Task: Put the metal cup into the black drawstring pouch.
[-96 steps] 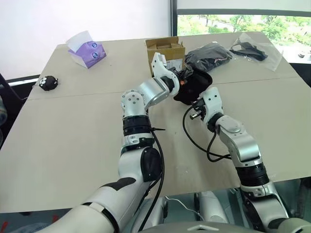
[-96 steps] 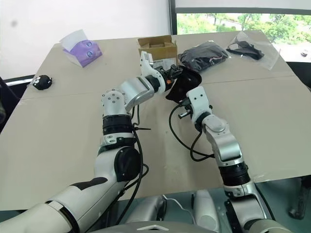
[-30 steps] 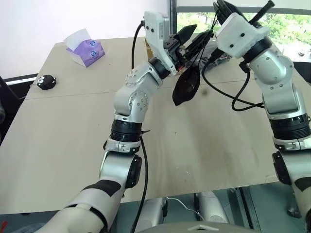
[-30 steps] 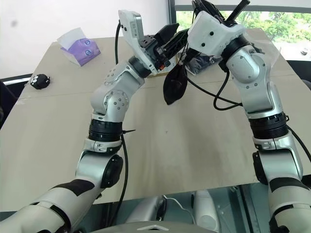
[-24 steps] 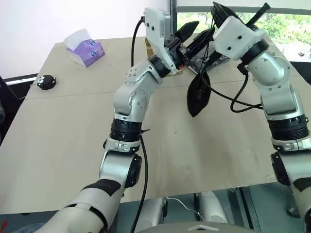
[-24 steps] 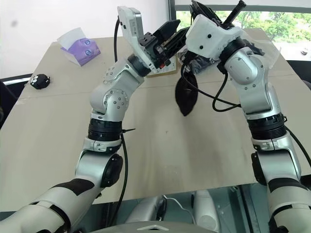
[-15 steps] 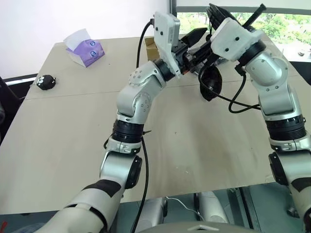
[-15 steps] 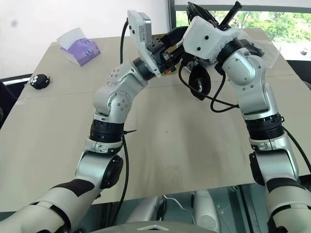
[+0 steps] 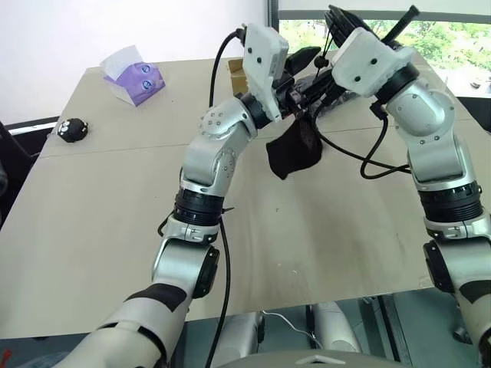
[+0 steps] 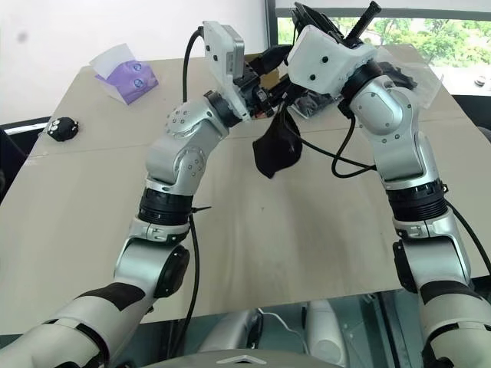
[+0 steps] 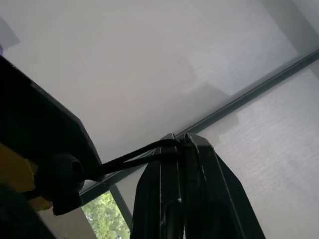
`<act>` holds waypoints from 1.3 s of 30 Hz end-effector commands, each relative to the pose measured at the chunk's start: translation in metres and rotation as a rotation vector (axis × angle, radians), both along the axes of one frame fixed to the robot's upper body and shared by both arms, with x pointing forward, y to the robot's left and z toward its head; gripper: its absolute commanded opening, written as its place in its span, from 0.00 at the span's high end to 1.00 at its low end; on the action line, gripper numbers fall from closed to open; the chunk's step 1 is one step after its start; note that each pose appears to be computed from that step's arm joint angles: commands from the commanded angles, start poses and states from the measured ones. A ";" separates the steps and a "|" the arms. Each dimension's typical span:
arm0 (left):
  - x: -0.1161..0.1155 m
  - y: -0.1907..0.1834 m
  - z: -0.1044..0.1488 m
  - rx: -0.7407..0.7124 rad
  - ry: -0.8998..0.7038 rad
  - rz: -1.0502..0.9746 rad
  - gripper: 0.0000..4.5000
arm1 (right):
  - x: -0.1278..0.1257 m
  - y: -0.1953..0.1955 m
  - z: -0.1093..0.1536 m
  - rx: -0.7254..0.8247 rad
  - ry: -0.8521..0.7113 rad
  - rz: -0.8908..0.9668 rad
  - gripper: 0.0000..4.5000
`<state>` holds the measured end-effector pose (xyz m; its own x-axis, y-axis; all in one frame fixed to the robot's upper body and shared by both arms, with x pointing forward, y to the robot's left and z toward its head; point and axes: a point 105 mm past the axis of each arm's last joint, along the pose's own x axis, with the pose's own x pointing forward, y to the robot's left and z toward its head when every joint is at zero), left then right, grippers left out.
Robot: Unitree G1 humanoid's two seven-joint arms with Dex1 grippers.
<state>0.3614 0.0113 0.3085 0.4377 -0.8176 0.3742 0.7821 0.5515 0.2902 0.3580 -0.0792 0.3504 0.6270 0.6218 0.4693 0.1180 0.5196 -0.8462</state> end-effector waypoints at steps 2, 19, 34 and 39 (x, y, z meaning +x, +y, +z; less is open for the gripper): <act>-0.004 -0.004 0.007 -0.002 -0.056 -0.005 0.35 | -0.015 0.003 0.019 0.028 -0.073 0.036 1.00; -0.012 -0.009 0.017 -0.070 -0.066 -0.075 0.89 | -0.015 0.005 0.016 0.011 -0.062 0.037 1.00; 0.016 -0.002 -0.055 0.084 0.120 0.010 0.96 | -0.079 -0.041 0.108 0.416 -0.573 0.022 1.00; 0.008 -0.003 -0.075 0.064 0.194 -0.069 0.96 | -0.079 -0.051 0.111 0.485 -0.558 0.040 1.00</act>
